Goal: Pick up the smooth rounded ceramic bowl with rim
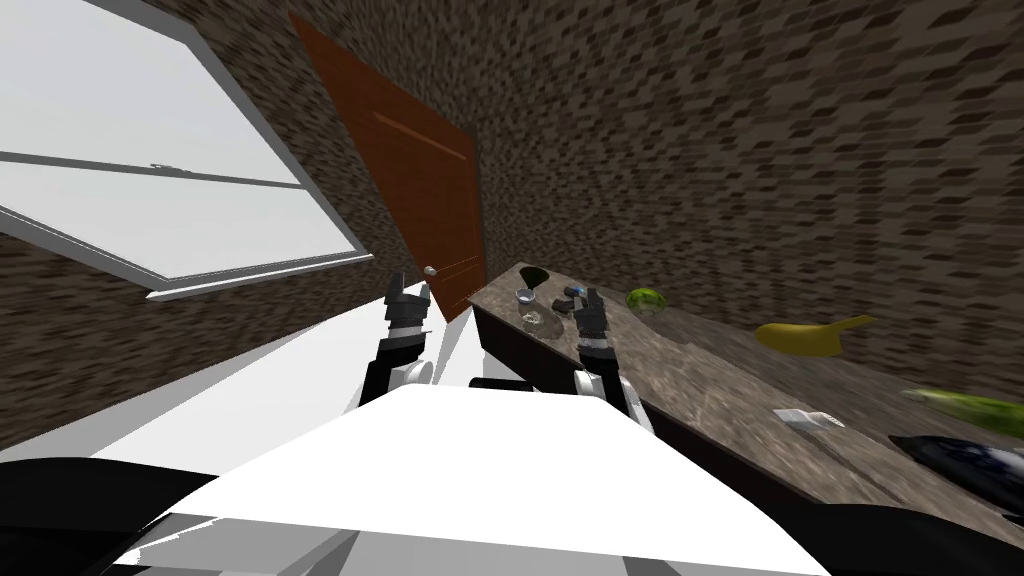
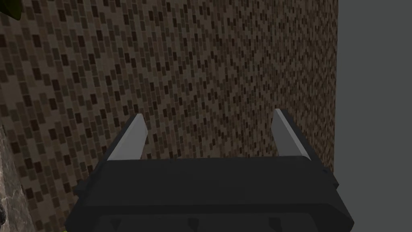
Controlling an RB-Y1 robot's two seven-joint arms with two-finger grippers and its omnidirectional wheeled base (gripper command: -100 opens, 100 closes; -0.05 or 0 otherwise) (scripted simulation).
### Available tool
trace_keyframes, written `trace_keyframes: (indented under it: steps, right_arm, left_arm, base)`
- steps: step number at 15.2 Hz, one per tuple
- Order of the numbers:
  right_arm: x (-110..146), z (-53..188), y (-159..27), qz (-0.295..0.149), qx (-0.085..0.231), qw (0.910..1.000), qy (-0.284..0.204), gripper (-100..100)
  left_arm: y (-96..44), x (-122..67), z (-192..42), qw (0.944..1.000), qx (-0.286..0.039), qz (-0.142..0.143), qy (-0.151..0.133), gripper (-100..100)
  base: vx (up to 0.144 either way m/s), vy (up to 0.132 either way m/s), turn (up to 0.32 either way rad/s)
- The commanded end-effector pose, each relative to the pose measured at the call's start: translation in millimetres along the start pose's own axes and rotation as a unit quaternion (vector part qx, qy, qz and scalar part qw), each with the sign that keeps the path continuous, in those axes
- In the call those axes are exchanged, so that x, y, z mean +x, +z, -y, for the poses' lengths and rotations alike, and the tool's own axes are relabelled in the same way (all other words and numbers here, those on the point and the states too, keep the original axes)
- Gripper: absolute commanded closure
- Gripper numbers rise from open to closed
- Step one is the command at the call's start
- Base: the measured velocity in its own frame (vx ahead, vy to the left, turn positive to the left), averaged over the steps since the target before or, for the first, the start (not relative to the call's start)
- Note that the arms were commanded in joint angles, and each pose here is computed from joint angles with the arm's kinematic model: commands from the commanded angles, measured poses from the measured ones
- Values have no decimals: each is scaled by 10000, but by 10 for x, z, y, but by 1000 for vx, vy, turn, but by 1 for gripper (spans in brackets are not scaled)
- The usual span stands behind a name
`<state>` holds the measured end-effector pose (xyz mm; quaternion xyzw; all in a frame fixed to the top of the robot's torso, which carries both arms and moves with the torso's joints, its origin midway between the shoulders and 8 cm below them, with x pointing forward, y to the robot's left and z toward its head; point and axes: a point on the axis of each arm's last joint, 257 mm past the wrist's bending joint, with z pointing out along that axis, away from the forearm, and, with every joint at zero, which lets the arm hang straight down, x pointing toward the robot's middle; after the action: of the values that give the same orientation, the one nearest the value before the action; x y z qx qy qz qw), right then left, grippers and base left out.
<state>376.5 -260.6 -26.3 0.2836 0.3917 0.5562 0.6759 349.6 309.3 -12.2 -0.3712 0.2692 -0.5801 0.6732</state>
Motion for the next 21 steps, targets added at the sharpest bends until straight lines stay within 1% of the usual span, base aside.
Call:
trace_keyframes:
  steps: [1,2,3,4,5,6,7,8,9,10,12,13,14,15,16,17,18,19,20,21]
  right_arm:
    - [38,43,0,-179,24,9997,-163,-100]
    - [81,109,-12,-340,63,9989,-332,-100]
    - [89,110,-14,-395,62,9985,-365,-100]
    - [129,185,-29,-553,103,9969,-542,-100]
    - [138,186,-32,-623,101,9963,-586,-100]
    - [176,269,-51,-783,143,9938,-773,-100]
    - [184,272,-55,-861,140,9928,-824,-100]
    - [218,362,-78,-1013,184,9895,-1014,-100]
    - [225,365,-84,-1106,179,9879,-1076,-100]
    - [255,462,-111,-1255,224,9837,-1271,-100]
    - [261,466,-119,-1362,217,9813,-1344,-100]
    - [286,572,-155,-1568,257,9745,-1585,-100]
    - [288,575,-159,-1622,253,9730,-1623,-100]
    - [306,684,-198,-1791,295,9660,-1843,-100]
    - [305,689,-205,-1884,287,9629,-1910,-100]
    - [305,689,-205,-1888,287,9628,-1913,-100]
    - [314,806,-253,-2104,323,9527,-2171,-100]
    - [311,809,-257,-2157,318,9506,-2210,-100]
    - [313,930,-308,-2345,356,9401,-2450,-100]
    - [305,934,-314,-2429,347,9363,-2513,-100]
  left_arm:
    - [0,0,0,10000,0,0,0,0]
    - [0,0,0,10000,0,0,0,0]
    - [0,0,0,10000,0,0,0,0]
    - [0,0,0,10000,0,0,0,0]
    - [0,0,0,10000,0,0,0,0]
    - [0,0,0,10000,0,0,0,0]
    - [0,0,0,10000,0,0,0,0]
    - [0,0,0,10000,0,0,0,0]
    - [0,0,0,10000,0,0,0,0]
    - [0,0,0,10000,0,0,0,0]
    - [0,0,0,10000,0,0,0,0]
    - [0,0,0,10000,0,0,0,0]
    - [0,0,0,10000,0,0,0,0]
    - [0,0,0,10000,0,0,0,0]
    - [0,0,0,10000,0,0,0,0]
    - [0,0,0,10000,0,0,0,0]
    - [0,0,0,10000,0,0,0,0]
    - [0,0,0,10000,0,0,0,0]
    - [0,0,0,10000,0,0,0,0]
    - [0,0,0,10000,0,0,0,0]
  base:
    - [13,31,53]
    - [12,40,70]
    - [10,42,65]
    - [16,48,87]
    - [18,46,77]
    - [19,45,116]
    - [20,42,86]
    - [25,54,102]
    - [25,54,85]
    - [27,53,112]
    - [22,41,59]
    - [15,42,98]
    - [16,45,105]
    - [22,56,123]
    - [28,59,114]
    - [26,38,35]
    - [33,44,90]
    - [33,49,117]
    - [34,54,158]
    - [38,51,117]
